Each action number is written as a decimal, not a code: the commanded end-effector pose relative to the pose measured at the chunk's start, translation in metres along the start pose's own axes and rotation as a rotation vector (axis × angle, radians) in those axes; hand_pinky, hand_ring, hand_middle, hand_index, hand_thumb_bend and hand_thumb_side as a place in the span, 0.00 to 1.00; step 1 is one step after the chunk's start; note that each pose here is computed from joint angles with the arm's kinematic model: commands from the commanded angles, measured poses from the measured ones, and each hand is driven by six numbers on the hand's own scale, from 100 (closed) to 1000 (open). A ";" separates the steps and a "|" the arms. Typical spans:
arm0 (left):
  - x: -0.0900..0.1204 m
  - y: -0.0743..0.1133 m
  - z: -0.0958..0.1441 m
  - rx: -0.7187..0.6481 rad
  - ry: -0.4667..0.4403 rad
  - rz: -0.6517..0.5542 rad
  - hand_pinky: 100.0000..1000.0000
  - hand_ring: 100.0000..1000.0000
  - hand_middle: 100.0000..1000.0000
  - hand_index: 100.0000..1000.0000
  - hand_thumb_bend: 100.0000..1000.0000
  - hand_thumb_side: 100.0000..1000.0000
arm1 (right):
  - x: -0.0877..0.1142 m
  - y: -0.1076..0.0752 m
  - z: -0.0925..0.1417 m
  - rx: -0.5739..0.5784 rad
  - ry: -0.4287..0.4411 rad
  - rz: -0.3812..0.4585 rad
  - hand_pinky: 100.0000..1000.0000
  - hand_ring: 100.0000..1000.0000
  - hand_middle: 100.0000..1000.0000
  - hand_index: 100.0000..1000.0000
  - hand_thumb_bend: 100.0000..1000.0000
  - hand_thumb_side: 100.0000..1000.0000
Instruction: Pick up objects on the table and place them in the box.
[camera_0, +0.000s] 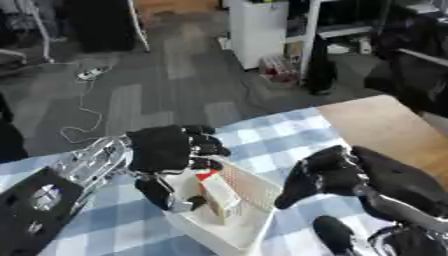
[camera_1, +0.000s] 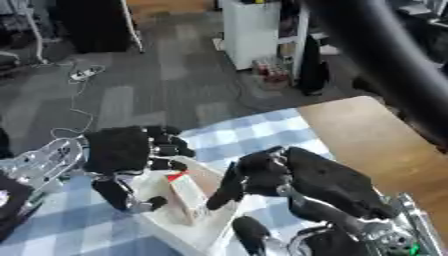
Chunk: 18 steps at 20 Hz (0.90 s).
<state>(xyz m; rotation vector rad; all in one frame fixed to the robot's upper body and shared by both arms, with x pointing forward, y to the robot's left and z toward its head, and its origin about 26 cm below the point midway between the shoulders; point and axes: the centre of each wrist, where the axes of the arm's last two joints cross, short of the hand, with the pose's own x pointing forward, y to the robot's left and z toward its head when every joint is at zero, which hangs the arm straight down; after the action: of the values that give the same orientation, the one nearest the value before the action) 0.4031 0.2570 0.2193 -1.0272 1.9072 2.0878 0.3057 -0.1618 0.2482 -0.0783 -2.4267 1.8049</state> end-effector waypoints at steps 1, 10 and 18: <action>-0.006 0.031 0.024 0.109 0.102 0.003 0.73 0.76 0.80 0.79 0.02 1.00 | 0.001 -0.005 0.007 0.248 -0.130 0.182 0.43 0.49 0.54 0.72 0.00 1.00; 0.055 0.050 0.088 0.219 0.315 0.379 0.43 0.56 0.69 0.72 0.02 1.00 | -0.003 0.008 0.032 0.305 -0.018 0.126 0.42 0.49 0.54 0.73 0.00 1.00; 0.105 0.021 0.104 0.378 0.517 0.670 0.28 0.46 0.63 0.73 0.02 1.00 | -0.005 0.021 0.072 0.330 0.178 0.036 0.41 0.48 0.53 0.74 0.00 1.00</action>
<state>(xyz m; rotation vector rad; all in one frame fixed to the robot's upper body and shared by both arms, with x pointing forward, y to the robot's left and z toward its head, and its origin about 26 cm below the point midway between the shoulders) 0.2730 0.3137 0.1673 -0.9992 3.0862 1.7473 0.3025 -0.2178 0.1999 -0.2048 -2.0772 1.7686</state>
